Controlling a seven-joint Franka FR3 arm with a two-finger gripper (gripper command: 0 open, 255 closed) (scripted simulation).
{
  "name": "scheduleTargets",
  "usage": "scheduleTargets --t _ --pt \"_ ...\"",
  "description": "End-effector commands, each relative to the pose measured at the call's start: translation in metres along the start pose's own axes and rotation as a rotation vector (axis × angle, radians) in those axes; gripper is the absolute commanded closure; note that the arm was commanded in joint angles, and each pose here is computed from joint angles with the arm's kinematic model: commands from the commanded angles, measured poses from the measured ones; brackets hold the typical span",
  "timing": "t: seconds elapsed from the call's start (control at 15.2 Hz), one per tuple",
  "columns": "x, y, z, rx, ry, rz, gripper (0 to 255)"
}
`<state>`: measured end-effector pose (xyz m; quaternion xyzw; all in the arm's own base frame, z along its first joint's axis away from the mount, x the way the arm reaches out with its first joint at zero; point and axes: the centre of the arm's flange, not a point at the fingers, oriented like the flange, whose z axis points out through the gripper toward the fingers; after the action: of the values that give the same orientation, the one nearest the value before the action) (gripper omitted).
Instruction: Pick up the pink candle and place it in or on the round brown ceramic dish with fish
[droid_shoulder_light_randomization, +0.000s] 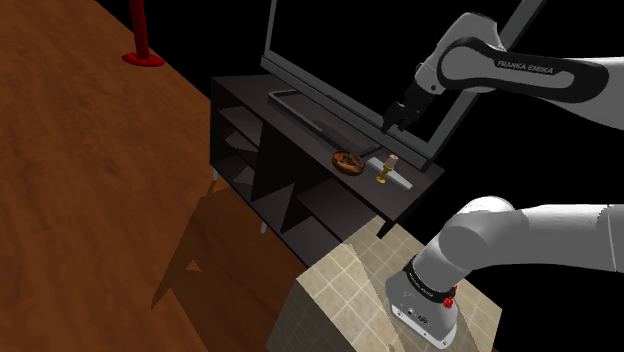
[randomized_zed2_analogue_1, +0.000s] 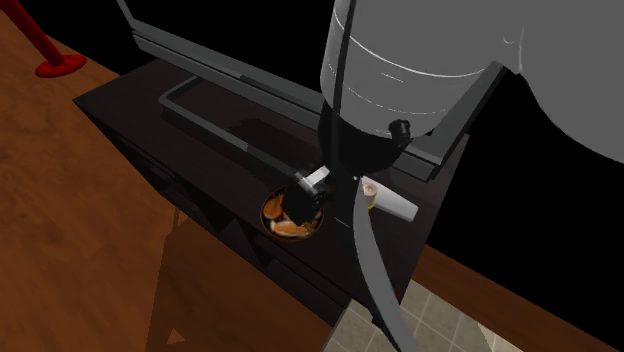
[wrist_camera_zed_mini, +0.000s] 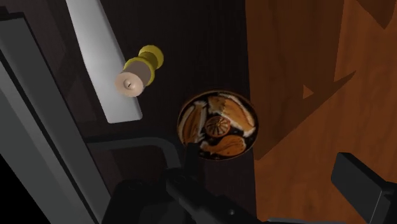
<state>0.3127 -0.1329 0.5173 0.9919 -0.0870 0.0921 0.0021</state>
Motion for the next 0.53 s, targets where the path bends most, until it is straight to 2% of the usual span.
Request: scheduleTargets --t 0.0,0.46 --pt "-0.004 0.019 0.015 0.0 -0.003 0.007 0" --pt "-0.008 0.089 0.076 0.001 -0.019 0.034 0"
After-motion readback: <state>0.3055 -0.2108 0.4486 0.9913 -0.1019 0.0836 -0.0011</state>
